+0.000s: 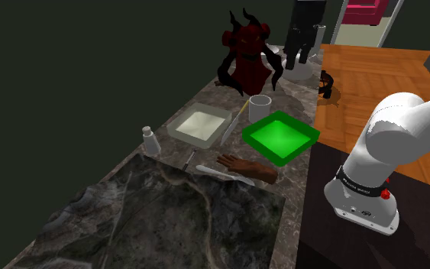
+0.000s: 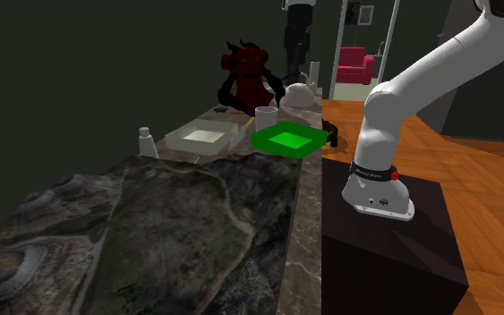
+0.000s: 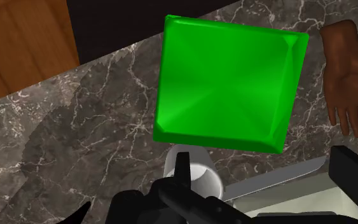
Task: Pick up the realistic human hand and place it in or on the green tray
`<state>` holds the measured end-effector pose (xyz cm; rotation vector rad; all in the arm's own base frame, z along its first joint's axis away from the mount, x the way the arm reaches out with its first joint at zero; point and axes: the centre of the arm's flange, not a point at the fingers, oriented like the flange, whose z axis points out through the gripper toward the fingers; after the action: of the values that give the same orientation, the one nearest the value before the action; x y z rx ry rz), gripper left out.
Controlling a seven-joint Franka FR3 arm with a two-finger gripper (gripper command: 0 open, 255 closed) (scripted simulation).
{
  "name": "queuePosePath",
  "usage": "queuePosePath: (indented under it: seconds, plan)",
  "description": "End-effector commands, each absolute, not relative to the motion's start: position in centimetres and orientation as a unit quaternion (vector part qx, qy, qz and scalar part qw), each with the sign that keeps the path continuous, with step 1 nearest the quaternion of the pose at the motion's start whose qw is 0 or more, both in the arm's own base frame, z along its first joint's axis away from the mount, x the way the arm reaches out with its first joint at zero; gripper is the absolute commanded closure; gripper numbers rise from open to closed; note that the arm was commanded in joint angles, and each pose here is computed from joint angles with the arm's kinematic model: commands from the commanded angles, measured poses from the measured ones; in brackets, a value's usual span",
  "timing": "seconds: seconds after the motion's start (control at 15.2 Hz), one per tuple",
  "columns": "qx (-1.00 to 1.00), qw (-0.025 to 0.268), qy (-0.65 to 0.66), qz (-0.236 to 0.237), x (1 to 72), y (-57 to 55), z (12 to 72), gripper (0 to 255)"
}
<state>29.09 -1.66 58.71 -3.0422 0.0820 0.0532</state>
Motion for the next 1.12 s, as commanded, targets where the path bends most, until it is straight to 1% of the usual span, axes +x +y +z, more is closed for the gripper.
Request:
queuePosePath:
  seconds: [0.0,1.06]
  plan:
    - [-0.998,0.049,0.027,0.017,29.1,-1.7,58.7,0]
    - [-0.992,0.061,-0.107,-0.006,26.9,13.3,44.3,0]
